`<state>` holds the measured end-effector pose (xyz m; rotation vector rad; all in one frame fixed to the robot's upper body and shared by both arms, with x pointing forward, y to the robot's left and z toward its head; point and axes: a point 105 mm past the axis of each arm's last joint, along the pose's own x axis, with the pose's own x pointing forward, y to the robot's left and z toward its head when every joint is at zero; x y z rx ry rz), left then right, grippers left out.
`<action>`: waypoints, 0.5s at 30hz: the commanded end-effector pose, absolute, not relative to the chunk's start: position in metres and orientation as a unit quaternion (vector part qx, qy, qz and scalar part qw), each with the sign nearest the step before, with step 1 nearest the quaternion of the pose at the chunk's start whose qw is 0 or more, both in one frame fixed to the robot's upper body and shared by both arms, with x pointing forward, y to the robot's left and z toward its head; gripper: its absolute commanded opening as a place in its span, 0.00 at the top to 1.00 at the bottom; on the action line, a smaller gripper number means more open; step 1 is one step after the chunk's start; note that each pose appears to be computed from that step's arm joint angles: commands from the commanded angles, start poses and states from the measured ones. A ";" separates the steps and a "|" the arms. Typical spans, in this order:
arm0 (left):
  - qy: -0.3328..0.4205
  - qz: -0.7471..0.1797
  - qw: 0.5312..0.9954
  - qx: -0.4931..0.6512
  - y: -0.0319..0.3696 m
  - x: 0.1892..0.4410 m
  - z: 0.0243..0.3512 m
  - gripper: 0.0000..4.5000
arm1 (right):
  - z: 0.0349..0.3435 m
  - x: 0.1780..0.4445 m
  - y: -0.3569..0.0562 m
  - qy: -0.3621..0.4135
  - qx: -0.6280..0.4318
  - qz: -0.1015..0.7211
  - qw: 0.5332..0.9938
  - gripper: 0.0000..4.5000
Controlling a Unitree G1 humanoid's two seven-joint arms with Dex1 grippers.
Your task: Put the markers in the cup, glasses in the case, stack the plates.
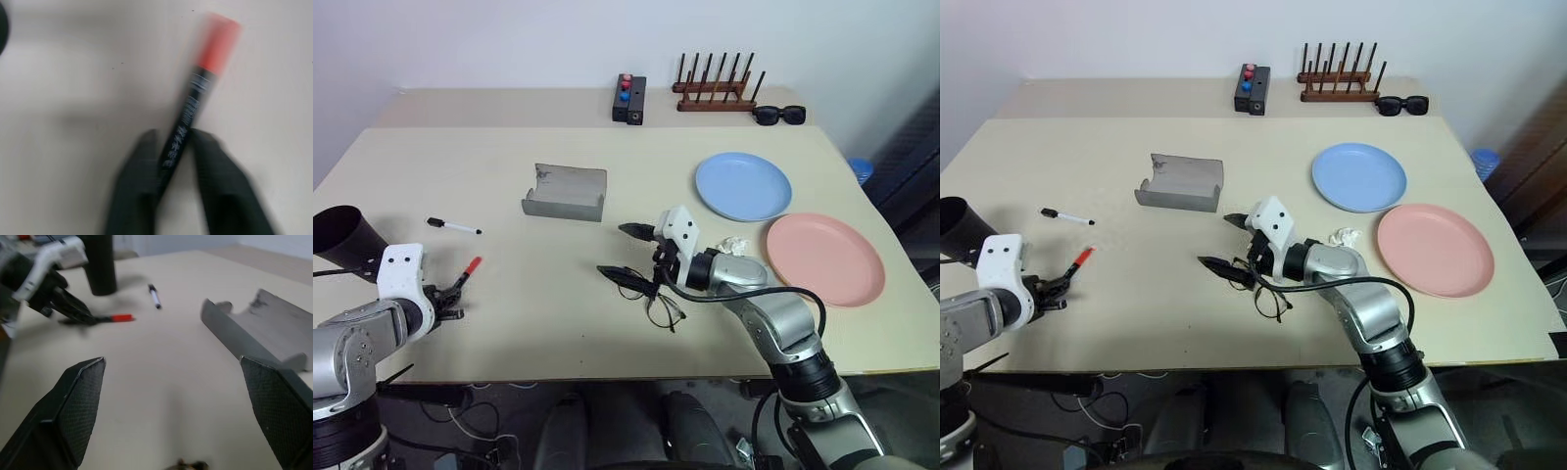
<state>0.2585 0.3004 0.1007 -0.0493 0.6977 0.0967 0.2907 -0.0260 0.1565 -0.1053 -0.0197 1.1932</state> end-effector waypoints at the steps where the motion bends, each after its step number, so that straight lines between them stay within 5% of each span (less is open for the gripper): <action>1: 0.334 0.044 0.941 -0.020 0.298 0.260 0.103 0.99 | 0.174 0.272 -0.024 -0.044 -0.037 0.604 0.795 0.00; 5: 0.255 0.032 0.966 0.036 0.292 0.274 0.126 0.99 | 0.181 0.267 -0.024 -0.068 -0.038 0.629 0.773 0.00; 10: 0.036 0.059 0.997 0.046 0.292 0.290 0.192 0.99 | 0.196 0.272 -0.020 -0.108 -0.025 0.631 0.768 0.00; 15: -0.129 0.149 0.980 0.018 0.309 0.288 0.247 0.99 | 0.200 0.278 -0.013 -0.122 -0.017 0.625 0.771 0.00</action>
